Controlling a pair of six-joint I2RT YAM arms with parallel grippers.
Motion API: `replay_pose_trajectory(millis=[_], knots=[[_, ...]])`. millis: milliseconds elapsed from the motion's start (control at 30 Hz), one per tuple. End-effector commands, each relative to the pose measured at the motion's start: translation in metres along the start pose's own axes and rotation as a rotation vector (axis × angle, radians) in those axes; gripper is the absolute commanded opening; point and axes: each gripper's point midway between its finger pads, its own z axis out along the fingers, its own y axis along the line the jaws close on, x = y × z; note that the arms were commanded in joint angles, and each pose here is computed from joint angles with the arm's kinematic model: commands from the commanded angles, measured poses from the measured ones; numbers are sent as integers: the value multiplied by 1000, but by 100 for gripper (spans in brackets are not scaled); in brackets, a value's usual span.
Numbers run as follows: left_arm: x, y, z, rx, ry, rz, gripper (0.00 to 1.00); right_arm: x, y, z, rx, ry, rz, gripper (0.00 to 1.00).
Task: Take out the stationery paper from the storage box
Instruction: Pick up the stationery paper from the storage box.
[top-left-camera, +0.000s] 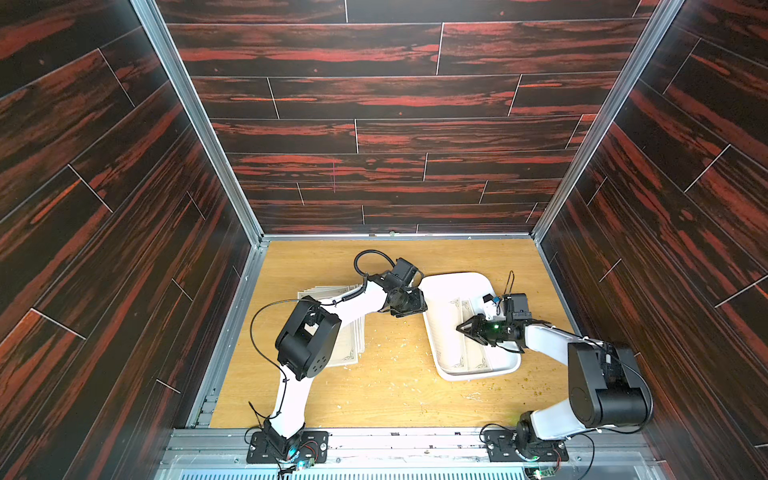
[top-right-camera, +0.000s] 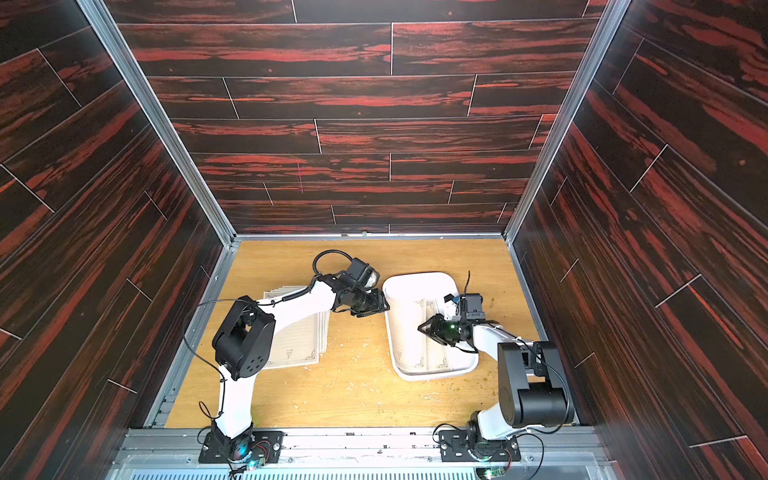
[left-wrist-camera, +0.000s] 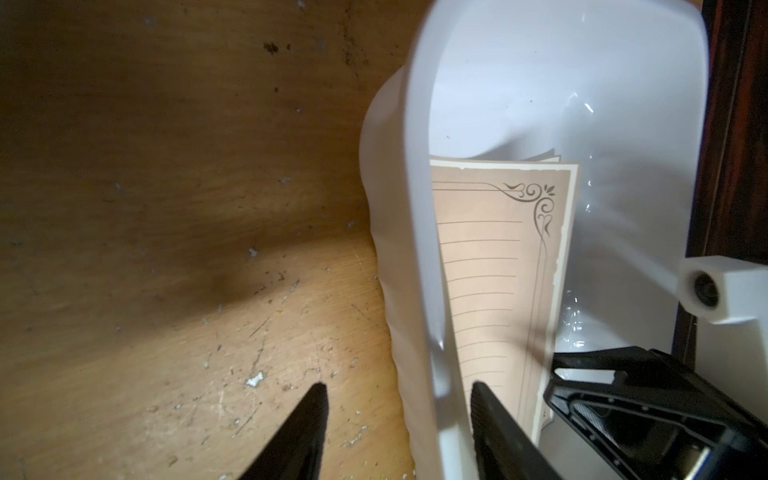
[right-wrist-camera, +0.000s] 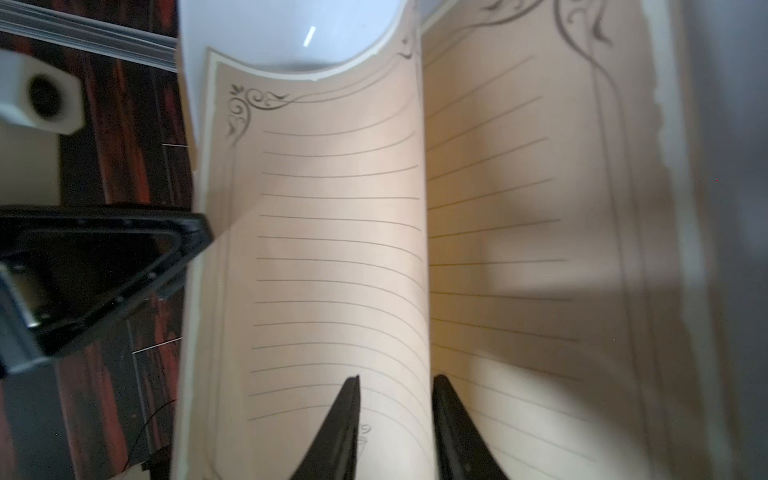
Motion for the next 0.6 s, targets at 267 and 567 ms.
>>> replay_pose_trajectory(millis=[267,567], knots=[[9,6,3,-25,32,-12,58,13,-12,12,-10,76,59,35],[-4,-7,-14,-6,-18,22,58,-4,-1,1,18,38,8,7]])
